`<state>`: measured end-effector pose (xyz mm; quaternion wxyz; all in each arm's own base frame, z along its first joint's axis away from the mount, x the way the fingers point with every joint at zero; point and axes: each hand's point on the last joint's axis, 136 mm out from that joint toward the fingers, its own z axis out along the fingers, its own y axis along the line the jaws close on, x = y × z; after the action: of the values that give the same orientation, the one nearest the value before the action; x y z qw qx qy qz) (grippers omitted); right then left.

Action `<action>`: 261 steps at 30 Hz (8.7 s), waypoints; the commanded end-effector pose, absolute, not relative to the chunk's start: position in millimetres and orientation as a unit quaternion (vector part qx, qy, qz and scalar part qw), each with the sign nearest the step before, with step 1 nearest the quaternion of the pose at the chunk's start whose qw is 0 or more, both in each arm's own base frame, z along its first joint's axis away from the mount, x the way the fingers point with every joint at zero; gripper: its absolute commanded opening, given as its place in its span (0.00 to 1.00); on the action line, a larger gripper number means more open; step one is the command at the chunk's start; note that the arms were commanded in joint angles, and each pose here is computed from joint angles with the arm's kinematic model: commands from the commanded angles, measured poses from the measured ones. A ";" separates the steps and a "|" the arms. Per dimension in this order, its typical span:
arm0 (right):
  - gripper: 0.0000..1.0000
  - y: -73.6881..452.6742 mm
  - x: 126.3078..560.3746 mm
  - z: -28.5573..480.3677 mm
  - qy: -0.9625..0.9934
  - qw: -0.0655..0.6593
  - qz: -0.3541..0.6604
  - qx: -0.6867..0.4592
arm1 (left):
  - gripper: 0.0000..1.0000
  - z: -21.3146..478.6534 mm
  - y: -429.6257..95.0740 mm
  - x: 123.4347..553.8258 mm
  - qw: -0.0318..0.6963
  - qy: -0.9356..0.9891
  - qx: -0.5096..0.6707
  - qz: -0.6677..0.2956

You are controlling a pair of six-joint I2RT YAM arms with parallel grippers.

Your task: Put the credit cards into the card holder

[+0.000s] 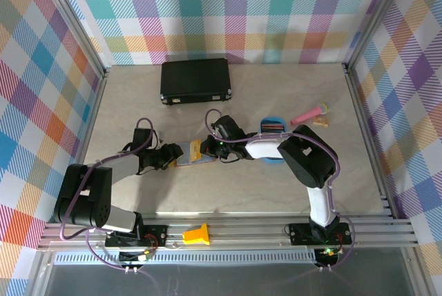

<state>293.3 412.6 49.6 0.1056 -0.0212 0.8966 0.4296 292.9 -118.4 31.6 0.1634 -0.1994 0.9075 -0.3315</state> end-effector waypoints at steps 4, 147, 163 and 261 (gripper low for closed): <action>0.00 414.2 284.6 37.8 0.907 0.086 0.410 -0.030 | 0.45 14.2 -119.7 278.8 0.135 0.916 -0.206 -0.317; 0.26 467.6 288.5 43.8 0.954 0.044 0.263 -0.137 | 0.33 11.4 -118.0 277.3 0.139 0.917 -0.205 -0.313; 0.40 385.7 304.5 73.1 0.967 0.109 0.187 -0.134 | 0.32 11.6 -118.0 275.8 0.137 0.918 -0.202 -0.311; 0.39 472.5 287.9 49.2 0.940 -0.007 0.320 -0.116 | 0.20 26.4 -97.6 276.2 0.151 0.933 -0.210 -0.251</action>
<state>290.0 469.6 48.1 -0.0011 -0.1147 0.9398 0.3220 276.6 -93.4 28.5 0.1576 -0.2230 0.9292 -0.2492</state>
